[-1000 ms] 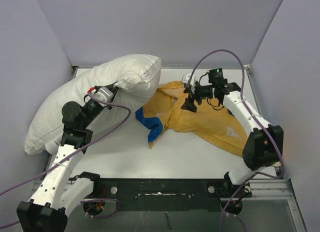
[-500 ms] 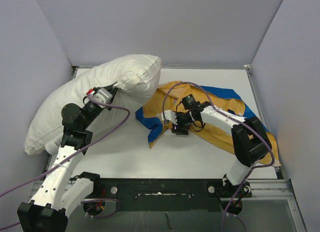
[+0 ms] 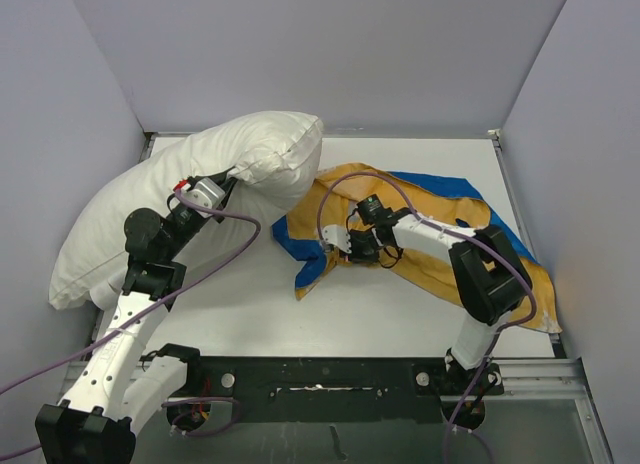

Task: Put the pillow into the pillowcase
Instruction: Stuff the pillow into the pillowcase.

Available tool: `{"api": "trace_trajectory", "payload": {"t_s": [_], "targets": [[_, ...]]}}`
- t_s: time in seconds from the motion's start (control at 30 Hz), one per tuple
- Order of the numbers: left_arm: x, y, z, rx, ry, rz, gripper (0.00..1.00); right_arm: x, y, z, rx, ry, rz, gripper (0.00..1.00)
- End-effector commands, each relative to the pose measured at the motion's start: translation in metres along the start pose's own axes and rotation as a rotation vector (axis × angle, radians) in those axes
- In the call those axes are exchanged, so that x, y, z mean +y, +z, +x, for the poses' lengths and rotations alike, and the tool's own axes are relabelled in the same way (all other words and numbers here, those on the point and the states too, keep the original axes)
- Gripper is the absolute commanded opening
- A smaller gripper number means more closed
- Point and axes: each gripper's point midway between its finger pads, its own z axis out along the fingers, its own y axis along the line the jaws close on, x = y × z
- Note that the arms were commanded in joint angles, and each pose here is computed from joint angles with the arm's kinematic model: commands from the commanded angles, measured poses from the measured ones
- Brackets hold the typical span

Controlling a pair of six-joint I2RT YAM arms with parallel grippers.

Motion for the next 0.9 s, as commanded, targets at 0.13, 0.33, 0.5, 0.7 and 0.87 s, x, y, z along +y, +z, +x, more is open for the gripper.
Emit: {"api": "trace_trajectory", "payload": {"t_s": [0.13,0.33,0.5,0.7,0.87], "targets": [[0.035,-0.009,-0.057,-0.156,0.112,-0.147,0.0,0.024,-0.091,-0.061,-0.305,-0.054,-0.142,0.0],[0.035,-0.01,-0.059,-0.161,0.114,-0.146,0.0,0.102,-0.141,-0.082,-0.441,-0.13,-0.407,0.0],[0.033,-0.009,-0.059,-0.165,0.109,-0.137,0.0,0.18,-0.119,-0.03,-0.261,-0.09,-0.625,0.03],[0.031,-0.008,-0.06,-0.171,0.1,-0.125,0.0,0.192,-0.131,-0.006,-0.18,-0.089,-0.602,0.35],[0.032,-0.009,-0.062,-0.176,0.099,-0.132,0.0,0.127,-0.179,-0.072,-0.428,-0.118,-0.419,0.65]]}}
